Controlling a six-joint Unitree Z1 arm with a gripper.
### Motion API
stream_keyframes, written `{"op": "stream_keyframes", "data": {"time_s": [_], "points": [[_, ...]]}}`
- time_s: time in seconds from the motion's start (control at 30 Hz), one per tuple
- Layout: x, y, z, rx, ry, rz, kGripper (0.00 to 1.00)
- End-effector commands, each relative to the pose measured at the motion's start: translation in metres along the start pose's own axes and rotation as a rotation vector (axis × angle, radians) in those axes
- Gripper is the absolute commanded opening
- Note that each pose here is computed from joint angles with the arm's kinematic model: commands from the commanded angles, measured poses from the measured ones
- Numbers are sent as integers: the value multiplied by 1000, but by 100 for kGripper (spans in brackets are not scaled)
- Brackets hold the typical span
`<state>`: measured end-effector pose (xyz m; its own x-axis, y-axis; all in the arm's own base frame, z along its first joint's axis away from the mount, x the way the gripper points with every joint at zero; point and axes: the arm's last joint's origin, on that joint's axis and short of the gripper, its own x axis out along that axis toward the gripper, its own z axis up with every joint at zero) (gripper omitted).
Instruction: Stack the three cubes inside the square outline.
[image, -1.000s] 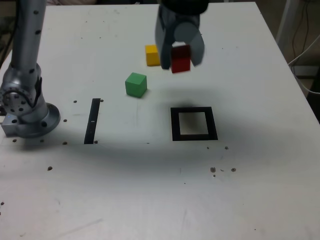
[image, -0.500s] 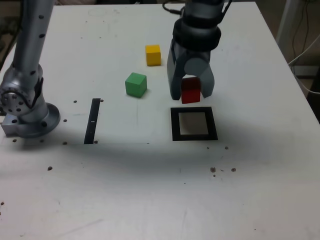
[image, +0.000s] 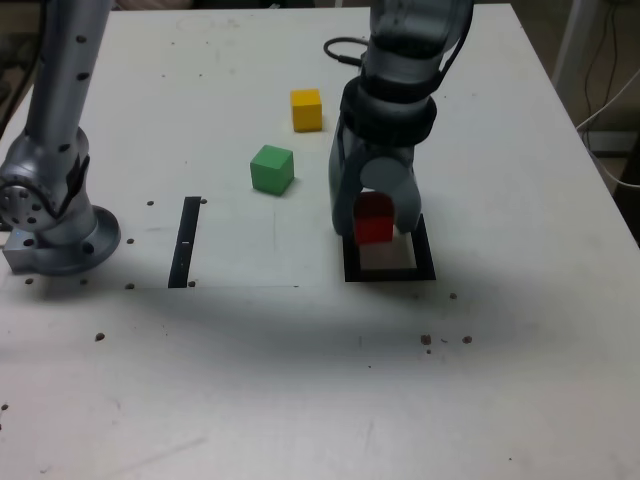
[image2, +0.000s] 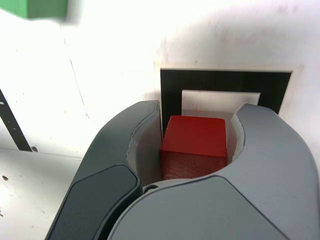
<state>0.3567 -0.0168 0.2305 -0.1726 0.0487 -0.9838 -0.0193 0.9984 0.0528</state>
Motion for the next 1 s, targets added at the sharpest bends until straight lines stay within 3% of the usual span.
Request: {"op": "stream_keyframes", "data": {"time_s": [0.0,0.23,0.97], "points": [[-1,0,-1,-2,-5,-4,23],[0,0,1,3,-16,-3,30],[12,-4,15,5,-13,14,33]]}}
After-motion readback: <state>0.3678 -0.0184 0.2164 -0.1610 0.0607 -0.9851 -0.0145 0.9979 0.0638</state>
